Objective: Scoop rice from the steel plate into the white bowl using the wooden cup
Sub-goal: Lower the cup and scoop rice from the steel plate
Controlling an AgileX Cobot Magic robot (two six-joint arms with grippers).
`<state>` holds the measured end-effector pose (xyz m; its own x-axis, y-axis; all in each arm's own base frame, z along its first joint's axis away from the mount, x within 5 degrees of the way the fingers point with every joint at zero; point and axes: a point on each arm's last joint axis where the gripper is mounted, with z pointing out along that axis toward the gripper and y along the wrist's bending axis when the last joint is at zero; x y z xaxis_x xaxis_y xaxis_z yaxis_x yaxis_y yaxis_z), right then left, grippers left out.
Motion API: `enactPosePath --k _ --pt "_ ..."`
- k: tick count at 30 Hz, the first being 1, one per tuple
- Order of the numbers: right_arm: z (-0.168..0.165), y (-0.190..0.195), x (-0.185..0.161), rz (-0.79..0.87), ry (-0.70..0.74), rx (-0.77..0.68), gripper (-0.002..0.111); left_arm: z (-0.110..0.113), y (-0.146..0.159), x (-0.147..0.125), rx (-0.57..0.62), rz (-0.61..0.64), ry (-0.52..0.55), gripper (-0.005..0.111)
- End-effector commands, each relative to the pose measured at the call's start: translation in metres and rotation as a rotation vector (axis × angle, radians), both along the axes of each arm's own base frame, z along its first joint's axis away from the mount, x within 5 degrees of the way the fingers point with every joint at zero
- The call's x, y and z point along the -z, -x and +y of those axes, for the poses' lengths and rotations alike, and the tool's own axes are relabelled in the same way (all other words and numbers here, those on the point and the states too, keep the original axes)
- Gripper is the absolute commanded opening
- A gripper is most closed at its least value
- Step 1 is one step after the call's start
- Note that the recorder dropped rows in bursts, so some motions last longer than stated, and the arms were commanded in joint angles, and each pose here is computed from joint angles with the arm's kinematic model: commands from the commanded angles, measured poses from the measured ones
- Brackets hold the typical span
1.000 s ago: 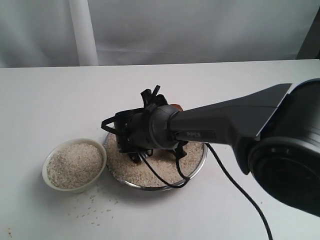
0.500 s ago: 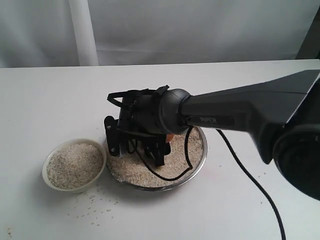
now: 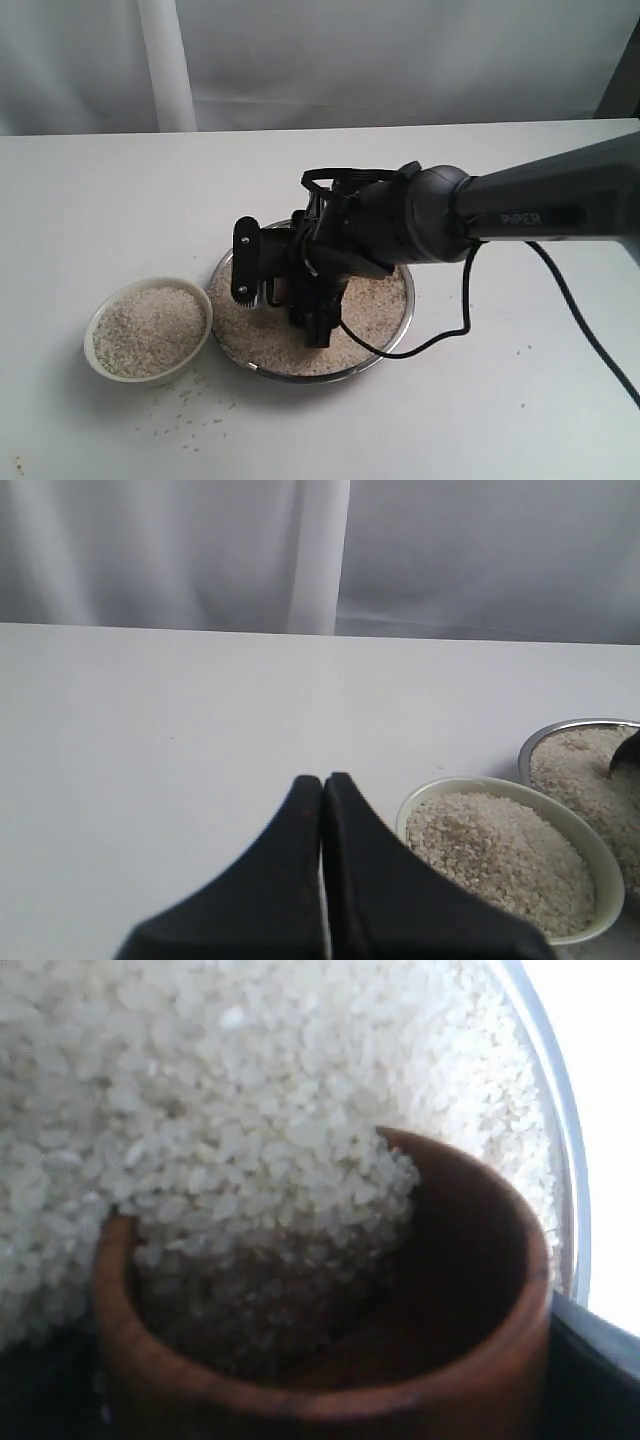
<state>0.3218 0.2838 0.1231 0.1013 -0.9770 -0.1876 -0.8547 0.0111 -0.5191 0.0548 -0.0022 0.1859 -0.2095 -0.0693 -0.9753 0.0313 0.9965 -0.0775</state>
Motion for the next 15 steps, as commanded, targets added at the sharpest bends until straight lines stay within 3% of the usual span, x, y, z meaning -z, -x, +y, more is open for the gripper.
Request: enactPosePath --k 1,15 --pt "0.0017 0.0041 -0.0100 -0.013 -0.166 0.005 0.000 -0.0004 0.0002 -0.0015 0.004 -0.010 0.008 0.000" --pt "0.0084 0.0015 -0.0190 -0.053 -0.291 -0.021 0.000 -0.0004 0.0002 -0.0015 0.004 -0.010 0.011 0.000"
